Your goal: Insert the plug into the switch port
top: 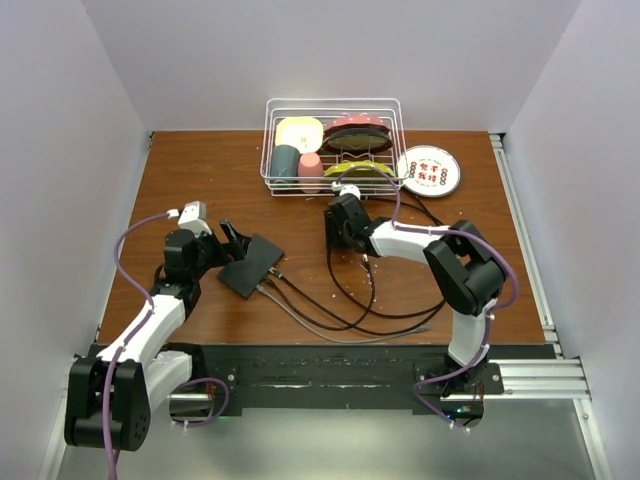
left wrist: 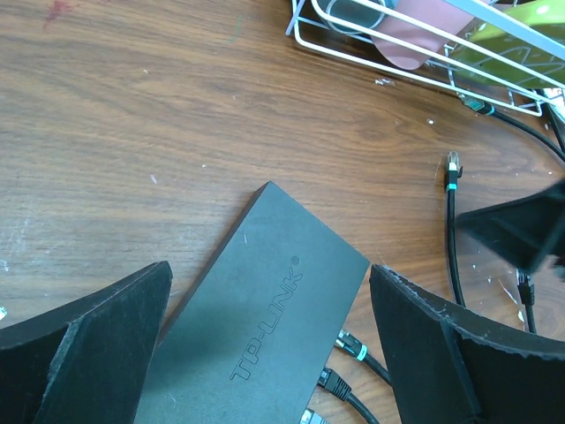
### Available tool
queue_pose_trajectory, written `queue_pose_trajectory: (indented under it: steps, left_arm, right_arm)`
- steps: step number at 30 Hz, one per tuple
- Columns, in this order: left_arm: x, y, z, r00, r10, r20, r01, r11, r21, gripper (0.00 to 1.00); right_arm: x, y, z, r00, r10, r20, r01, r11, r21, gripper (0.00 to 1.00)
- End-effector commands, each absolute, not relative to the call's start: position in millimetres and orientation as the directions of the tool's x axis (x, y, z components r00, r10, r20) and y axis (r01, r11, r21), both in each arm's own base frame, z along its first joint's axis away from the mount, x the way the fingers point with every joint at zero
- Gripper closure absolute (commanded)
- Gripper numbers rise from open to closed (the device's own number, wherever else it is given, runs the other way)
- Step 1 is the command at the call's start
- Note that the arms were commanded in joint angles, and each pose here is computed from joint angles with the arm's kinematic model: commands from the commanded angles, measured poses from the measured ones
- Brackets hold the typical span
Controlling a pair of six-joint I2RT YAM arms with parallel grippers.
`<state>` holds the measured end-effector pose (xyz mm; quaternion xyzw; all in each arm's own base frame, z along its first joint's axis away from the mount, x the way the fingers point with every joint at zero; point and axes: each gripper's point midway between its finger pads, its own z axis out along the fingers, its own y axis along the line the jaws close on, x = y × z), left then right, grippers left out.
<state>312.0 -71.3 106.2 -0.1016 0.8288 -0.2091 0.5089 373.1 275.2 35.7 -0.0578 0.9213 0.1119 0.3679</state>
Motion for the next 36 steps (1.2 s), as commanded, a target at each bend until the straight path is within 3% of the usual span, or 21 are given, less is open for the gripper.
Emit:
queue_pose_trajectory:
  steps: [1,10,13,17,28,36]
  left_arm:
    - [316,-72,113,-0.434,-0.388,-0.813,0.062,0.888,-0.457,0.0]
    - [316,-73,111,-0.443,-0.387,-0.809,0.063,0.886,-0.459,0.0]
    - [316,-73,114,-0.443,-0.387,-0.809,0.065,0.886,-0.459,0.0]
    - [314,-74,112,-0.445,-0.39,-0.806,0.068,0.883,-0.465,0.0]
    - [310,-88,118,-0.443,-0.401,-0.802,0.144,0.851,-0.505,0.0]
    - [296,-123,146,-0.421,-0.429,-0.799,0.359,0.73,-0.581,0.04]
  right_arm:
    - [390,293,39,-0.725,0.023,-0.689,-0.175,0.961,0.216,0.51]
    - [394,289,0,-0.775,-0.031,-0.632,-0.141,0.982,0.124,0.76]
    - [394,283,-14,-0.791,-0.073,-0.607,-0.143,0.987,0.068,0.8]
    - [391,283,-22,-0.807,-0.137,-0.574,-0.186,0.982,0.028,1.0]
    - [363,321,30,-0.7,-0.29,-0.653,-0.433,0.899,0.065,1.0]
    - [323,349,88,-0.585,-0.286,-0.759,-0.612,0.769,0.182,1.0]
